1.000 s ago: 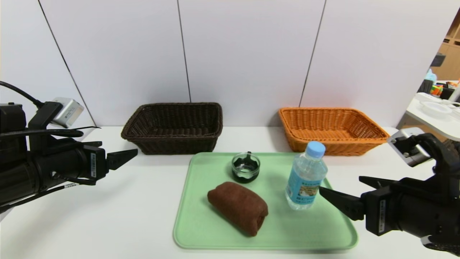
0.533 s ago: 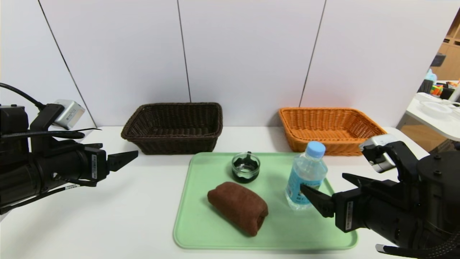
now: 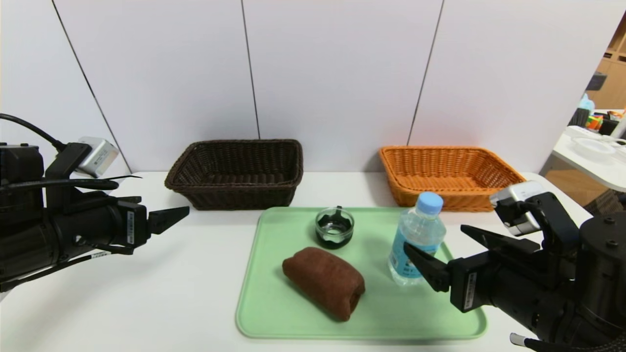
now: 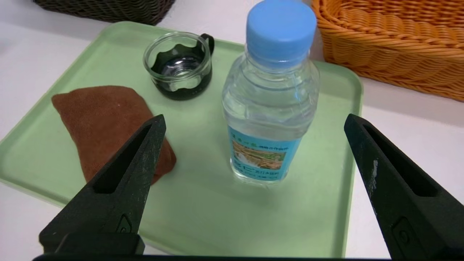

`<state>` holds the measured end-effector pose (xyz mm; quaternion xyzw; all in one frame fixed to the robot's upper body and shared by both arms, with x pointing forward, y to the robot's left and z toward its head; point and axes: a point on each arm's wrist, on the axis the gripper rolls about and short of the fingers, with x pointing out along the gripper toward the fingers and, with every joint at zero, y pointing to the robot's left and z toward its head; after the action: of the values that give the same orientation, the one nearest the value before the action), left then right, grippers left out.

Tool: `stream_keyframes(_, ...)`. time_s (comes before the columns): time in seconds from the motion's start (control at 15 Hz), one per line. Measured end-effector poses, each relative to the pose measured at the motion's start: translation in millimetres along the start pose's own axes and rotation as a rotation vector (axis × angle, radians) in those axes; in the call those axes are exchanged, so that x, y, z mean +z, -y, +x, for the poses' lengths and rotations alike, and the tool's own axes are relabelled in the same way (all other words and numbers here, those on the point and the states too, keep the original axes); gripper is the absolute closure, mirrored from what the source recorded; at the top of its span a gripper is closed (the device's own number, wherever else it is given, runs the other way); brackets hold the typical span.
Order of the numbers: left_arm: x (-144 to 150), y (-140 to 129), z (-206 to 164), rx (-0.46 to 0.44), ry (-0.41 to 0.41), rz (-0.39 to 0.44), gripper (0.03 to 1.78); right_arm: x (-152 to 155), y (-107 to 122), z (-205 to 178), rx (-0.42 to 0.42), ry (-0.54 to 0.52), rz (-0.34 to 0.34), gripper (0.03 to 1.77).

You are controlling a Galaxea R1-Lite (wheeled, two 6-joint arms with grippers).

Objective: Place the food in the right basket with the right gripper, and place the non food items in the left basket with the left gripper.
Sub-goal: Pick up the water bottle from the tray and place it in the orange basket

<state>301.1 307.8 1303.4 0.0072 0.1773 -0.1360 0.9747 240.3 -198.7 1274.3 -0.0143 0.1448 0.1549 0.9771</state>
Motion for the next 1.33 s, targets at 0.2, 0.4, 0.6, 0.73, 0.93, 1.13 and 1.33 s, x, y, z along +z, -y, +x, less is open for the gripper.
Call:
stream_keyframes(0.2, -0.2, 0.0, 0.3, 0.0, -0.001, -0.001, 0.12, -0.3, 0.4, 0.9, -0.023, 0.003, -0.004, 0.1)
stream_keyframes(0.4, 0.1, -0.2, 0.4, 0.002, 0.001, -0.002, 0.12, 0.3, 2.0, 0.2, -0.028, 0.008, -0.002, 0.1)
stream_keyframes(0.6, 0.2, -0.2, 0.6, 0.002, 0.001, -0.003, 0.12, 0.9, 1.4, 3.2, -0.032, 0.012, -0.001, 0.1)
stream_keyframes(0.73, 1.4, -0.3, 0.8, 0.002, 0.01, -0.001, 0.12, 3.0, 0.1, 6.7, -0.031, 0.037, -0.012, 0.1)
stream_keyframes(0.93, 3.5, -0.6, 1.6, 0.004, 0.033, 0.003, 0.12, -0.1, 0.0, 10.9, -0.038, 0.025, -0.034, 0.1)
stream_keyframes(1.13, 2.8, -0.7, 2.9, 0.003, 0.03, 0.004, 0.12, -2.0, -2.1, 17.0, -0.041, 0.02, -0.039, 0.1)
stream_keyframes(1.33, 2.1, -1.2, 5.7, 0.003, 0.026, 0.004, 0.12, -4.6, -7.4, 28.7, -0.038, 0.038, -0.036, 0.1)
